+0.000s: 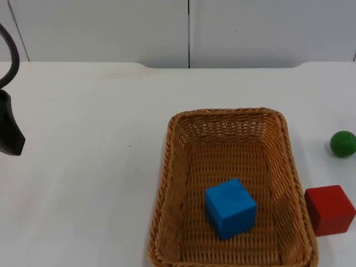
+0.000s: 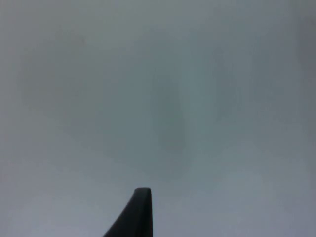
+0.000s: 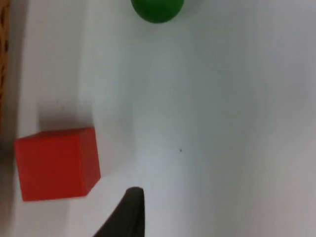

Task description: Place all geometric objects except the red cube into the basket.

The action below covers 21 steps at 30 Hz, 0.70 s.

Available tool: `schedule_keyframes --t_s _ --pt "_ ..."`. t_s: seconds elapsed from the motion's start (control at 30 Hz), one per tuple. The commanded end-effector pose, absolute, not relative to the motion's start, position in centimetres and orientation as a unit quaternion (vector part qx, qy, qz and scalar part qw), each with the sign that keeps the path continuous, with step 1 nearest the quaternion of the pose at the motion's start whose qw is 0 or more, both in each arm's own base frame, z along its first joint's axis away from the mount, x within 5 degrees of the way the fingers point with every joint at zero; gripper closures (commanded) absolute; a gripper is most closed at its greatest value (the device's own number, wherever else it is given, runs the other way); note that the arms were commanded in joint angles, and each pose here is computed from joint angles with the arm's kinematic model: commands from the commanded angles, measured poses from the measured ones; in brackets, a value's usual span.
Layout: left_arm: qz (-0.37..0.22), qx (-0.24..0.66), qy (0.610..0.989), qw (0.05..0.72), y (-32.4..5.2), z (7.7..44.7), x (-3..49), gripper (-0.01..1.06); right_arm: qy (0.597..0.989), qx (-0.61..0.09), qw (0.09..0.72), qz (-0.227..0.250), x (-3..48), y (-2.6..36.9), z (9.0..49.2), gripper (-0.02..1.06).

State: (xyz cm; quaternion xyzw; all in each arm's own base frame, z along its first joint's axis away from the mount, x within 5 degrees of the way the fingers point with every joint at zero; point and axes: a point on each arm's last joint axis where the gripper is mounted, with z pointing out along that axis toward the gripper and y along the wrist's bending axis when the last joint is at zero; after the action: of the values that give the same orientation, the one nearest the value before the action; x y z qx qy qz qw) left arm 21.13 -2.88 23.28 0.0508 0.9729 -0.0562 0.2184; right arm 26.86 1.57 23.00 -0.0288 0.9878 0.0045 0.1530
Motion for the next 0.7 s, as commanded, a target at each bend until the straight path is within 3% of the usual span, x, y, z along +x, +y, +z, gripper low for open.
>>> schedule_keyframes --t_s 0.0,0.33,0.67 --pt "-0.057 0.045 0.972 0.225 -2.8 23.3 21.1 0.00 0.990 -0.029 0.139 0.010 28.8 2.0 21.7 -0.01" --pt "-0.057 0.045 0.972 0.225 -2.8 23.3 21.1 0.00 0.965 -0.101 0.243 0.013 35.3 6.5 18.3 -0.01" --pt "-0.057 0.045 0.972 0.225 -2.8 23.3 21.1 0.00 0.965 -0.120 0.234 -0.003 38.6 6.9 12.5 0.04"
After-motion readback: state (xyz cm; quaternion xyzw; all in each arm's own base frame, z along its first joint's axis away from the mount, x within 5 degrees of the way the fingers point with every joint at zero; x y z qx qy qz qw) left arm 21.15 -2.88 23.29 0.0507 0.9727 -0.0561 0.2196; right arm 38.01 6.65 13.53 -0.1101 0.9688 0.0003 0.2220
